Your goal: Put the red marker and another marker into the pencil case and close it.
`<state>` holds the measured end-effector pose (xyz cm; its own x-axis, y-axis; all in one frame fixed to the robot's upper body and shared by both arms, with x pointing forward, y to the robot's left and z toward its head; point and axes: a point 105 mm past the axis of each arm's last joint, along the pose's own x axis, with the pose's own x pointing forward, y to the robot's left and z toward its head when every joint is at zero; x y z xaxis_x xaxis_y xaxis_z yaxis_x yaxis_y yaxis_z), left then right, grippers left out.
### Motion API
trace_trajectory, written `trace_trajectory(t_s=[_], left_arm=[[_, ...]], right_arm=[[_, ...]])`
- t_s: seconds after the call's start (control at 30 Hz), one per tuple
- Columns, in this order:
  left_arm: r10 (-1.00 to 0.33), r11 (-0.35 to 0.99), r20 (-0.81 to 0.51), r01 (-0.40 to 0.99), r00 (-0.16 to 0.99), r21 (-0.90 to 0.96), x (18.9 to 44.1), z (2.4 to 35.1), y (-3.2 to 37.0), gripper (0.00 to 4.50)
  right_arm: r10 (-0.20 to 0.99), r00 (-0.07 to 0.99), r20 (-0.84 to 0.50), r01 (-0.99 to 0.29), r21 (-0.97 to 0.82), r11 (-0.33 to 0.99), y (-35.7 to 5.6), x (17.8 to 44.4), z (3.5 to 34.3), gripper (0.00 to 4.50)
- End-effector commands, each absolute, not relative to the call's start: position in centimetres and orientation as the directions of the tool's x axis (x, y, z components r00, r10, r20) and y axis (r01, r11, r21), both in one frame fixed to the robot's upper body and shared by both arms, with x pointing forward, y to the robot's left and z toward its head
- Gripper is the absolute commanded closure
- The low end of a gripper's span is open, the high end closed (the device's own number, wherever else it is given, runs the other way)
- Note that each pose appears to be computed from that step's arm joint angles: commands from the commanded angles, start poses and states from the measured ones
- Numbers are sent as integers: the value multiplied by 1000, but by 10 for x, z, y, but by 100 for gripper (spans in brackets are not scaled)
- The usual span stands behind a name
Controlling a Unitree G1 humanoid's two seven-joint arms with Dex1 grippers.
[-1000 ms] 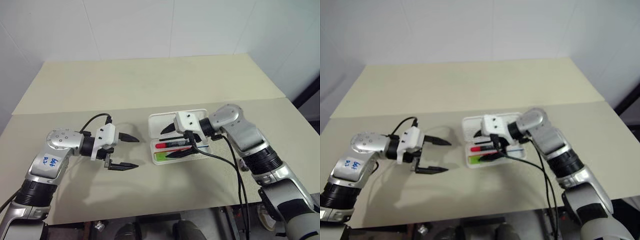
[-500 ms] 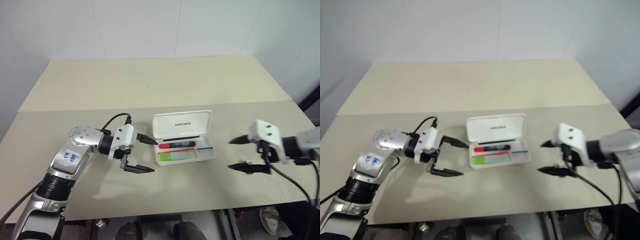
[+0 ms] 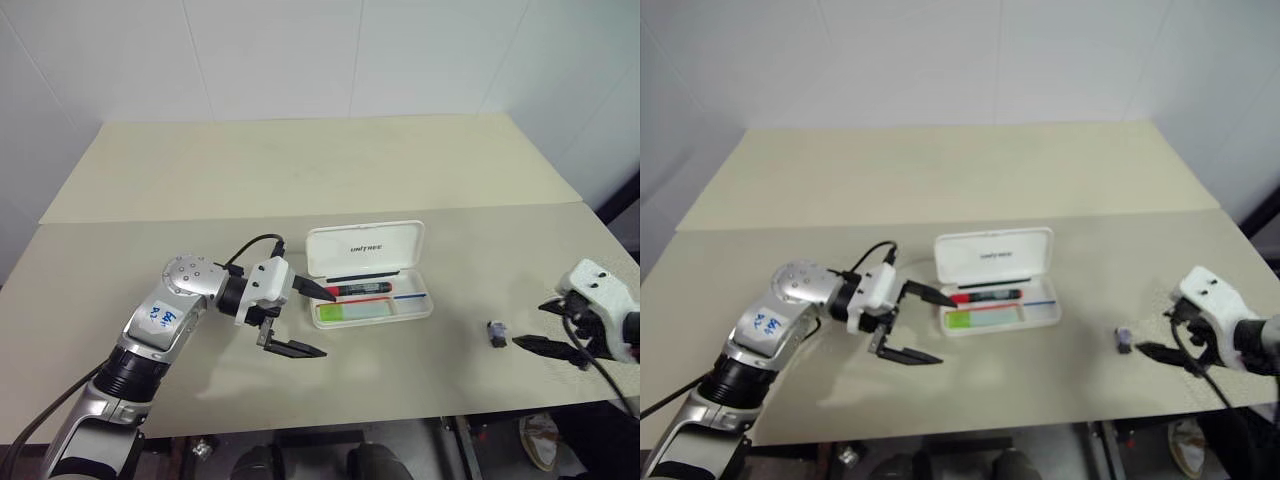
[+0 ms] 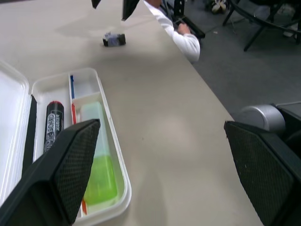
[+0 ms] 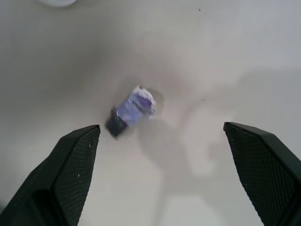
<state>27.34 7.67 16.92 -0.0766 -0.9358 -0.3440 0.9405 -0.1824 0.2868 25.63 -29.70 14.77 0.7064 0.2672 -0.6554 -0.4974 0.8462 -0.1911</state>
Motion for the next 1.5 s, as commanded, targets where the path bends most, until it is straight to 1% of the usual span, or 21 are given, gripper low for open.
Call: trace_trajectory(t_s=[0.03,0.13,0.33,0.6,0.9,1.1,1.17,1.23,1.27,1.33,1.43,1.47,1.5], left_arm=[[-938,-196,-336,929,-84,315,269,175,78,0],[-938,-192,-338,931,-80,311,270,174,80,0],[-938,-193,-336,930,-82,313,272,173,79,0],[-940,-191,-333,928,-78,321,274,174,79,0],[-939,-189,-336,923,-71,334,273,175,79,0],[-939,-186,-338,920,-64,344,273,178,80,0],[-939,-183,-338,919,-59,349,273,179,80,0],[-939,-180,-339,918,-54,353,274,180,81,0],[-939,-178,-339,918,-51,355,274,180,81,0],[-939,-175,-340,917,-47,358,275,181,82,0],[-940,-172,-339,916,-43,362,276,182,81,0],[-940,-171,-338,916,-41,364,276,182,81,0],[-941,-169,-337,915,-39,366,277,182,81,0]], right_arm=[[210,763,-611,-380,-160,911,-292,254,159,5],[200,779,-594,-313,-92,945,-280,252,160,5],[145,801,-580,-225,-68,972,-270,253,163,5],[95,791,-604,-173,-72,982,-272,249,149,5],[87,782,-617,-119,-12,993,-268,253,131,5],[56,760,-647,-71,3,997,-272,255,118,5],[41,750,-660,-56,-2,998,-275,255,114,41],[37,747,-664,-53,-4,999,-276,255,112,97],[38,747,-664,-55,-4,999,-276,255,112,136],[42,748,-663,-58,-2,998,-275,256,113,196],[50,753,-657,-65,2,998,-273,258,114,312],[53,754,-655,-68,3,998,-273,258,114,341],[56,755,-653,-70,3,998,-272,259,115,379]])
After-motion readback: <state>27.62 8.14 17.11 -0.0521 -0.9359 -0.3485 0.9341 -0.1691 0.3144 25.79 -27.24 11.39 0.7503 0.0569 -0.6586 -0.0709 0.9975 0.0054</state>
